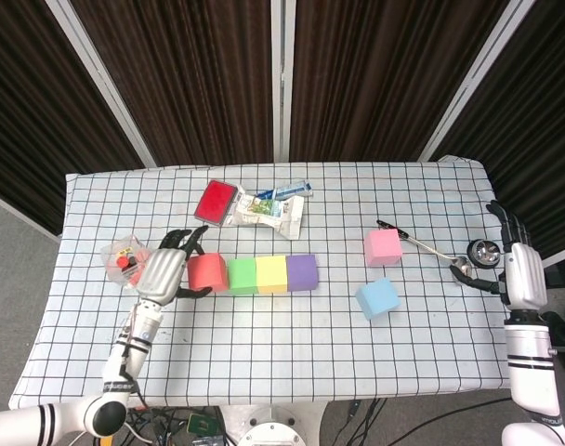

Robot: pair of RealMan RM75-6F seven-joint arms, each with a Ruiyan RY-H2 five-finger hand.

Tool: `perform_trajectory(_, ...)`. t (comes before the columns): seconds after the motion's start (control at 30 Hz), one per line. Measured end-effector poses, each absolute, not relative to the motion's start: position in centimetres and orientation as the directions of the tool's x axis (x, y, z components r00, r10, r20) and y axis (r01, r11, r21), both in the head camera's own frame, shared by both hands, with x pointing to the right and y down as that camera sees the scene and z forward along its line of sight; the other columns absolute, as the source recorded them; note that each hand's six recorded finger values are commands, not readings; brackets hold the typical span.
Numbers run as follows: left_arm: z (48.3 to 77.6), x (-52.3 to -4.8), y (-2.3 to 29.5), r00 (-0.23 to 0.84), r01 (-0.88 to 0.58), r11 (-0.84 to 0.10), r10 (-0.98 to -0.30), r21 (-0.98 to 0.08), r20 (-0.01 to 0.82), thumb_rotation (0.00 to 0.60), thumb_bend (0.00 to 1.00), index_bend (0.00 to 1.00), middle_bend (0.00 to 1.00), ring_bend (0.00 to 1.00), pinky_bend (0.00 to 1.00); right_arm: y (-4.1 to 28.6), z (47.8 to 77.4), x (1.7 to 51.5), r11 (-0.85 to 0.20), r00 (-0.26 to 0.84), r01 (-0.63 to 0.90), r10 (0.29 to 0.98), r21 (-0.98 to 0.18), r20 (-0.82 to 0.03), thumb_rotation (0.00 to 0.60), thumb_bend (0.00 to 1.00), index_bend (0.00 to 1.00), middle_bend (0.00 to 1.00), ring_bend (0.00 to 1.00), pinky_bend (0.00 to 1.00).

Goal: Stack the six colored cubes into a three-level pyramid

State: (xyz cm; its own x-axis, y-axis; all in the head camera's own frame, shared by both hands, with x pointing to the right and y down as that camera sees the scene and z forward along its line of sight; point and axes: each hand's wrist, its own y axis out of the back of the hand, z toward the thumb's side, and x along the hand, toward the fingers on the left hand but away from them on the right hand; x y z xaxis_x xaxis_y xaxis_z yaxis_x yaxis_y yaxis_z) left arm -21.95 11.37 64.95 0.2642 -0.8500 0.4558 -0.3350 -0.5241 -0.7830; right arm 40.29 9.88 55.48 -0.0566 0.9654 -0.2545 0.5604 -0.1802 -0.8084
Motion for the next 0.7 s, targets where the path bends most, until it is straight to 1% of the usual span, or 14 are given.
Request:
perform_trajectory(0.33, 65.8, -15.9, 9.2, 0.294, -0.307, -0.564, -0.822, -0.767, 0.488, 0.600, 0.12, 0.09, 0.46, 0.13, 0.11, 9.9, 54.9, 41.8, -0.145, -0.092, 0.557, 0.968, -0.818, -0.235, 0.600, 0.06, 0.00, 0.11, 0.00, 0.00)
perform_trajectory(0.53, 66.7, -13.9, 8.7, 0.313, -0.289, -0.580, -0.809, -0.762, 0.497, 0.600, 0.12, 0.09, 0.46, 0.13, 0.10, 10.1, 54.6, 43.0, -0.122, -0.120, 0.563, 0.966, -0.818, -0.227, 0.600, 0.06, 0.00, 0.11, 0.00, 0.00)
perform_trajectory(0.7, 66.8, -13.3, 8.8, 0.316, -0.275, -0.575, -0.811, -0.770, 0.493, 0.600, 0.12, 0.09, 0.46, 0.13, 0.10, 10.1, 54.5, 43.6, -0.115, -0.131, 0.564, 0.965, -0.818, -0.226, 0.600, 0.06, 0.00, 0.11, 0.00, 0.00)
